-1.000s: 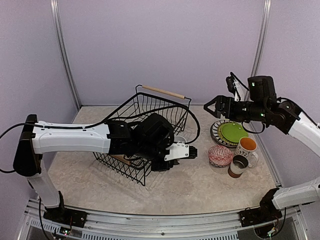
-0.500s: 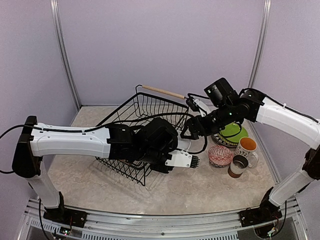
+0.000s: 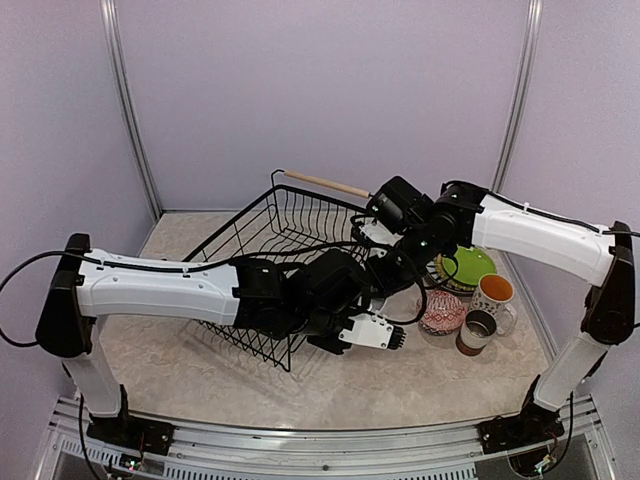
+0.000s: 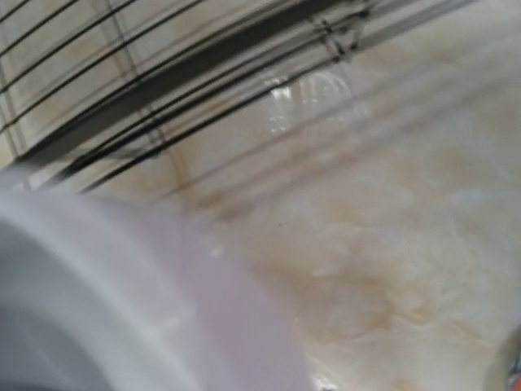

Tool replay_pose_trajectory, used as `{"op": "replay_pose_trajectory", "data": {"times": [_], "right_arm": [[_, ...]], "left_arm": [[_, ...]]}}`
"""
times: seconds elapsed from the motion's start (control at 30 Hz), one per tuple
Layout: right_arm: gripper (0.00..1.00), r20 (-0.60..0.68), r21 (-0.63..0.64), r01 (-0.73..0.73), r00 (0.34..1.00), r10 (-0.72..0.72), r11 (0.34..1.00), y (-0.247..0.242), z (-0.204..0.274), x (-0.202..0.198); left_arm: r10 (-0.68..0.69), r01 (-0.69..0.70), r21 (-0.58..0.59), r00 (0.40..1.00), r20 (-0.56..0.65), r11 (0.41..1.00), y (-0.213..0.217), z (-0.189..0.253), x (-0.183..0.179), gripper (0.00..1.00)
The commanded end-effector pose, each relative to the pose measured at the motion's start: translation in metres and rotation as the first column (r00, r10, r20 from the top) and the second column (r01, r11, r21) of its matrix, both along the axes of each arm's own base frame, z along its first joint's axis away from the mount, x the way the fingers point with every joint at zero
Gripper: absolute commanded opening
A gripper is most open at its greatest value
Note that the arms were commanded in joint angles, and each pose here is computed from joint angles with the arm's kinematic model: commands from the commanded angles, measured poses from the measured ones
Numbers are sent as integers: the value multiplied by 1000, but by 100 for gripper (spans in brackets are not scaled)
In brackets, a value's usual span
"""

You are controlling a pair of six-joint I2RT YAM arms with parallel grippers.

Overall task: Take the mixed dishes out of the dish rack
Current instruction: Pass from the left arm to the right, then place the bowl in the bowl.

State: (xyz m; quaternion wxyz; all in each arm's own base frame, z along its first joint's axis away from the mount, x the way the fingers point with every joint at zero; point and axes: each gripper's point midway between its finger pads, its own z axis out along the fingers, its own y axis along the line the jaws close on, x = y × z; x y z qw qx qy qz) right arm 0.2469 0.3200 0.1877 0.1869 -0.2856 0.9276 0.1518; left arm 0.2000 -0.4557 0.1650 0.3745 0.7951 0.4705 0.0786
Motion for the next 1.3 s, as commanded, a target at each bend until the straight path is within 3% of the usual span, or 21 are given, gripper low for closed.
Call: {"op": "replay_pose_trajectory", "data": {"times": [0.0,0.03,0.07,0.27,0.5,0.67,0.87,1.1,1.27], "right_arm": [[7,22,-72,34,999,-32,997,-10,-2,3],[0,33,-69,43,999,-41,997,-11,0,4],[0,42,-67,55,998,-52,996,-13,2,5],[0,122,-51,154,982,-147,987,-29,16,14],[0,158,-19,318,937,-311,948,-79,17,24],[0,105,-6,421,902,-418,907,-134,-5,25],[0,80,-123,510,860,-503,852,-190,-36,24],[0,83,-160,536,844,-530,829,-207,-53,46],[0,71,-242,525,848,-525,816,-213,-69,52]], "left_arm": [[22,-20,-37,998,53,999,-15,15,4,0],[42,-39,-47,998,55,998,-16,17,6,0],[67,-64,-58,996,53,996,-17,20,8,5],[101,-121,-155,987,-128,980,-17,35,-6,55],[72,-203,-300,915,-396,932,11,83,-24,90],[7,-267,-434,857,-515,860,49,133,-25,98],[18,-384,-608,855,-519,695,104,198,-4,99],[121,-443,-735,885,-449,513,152,224,23,99],[179,-447,-747,892,-415,493,167,224,28,99]]}}
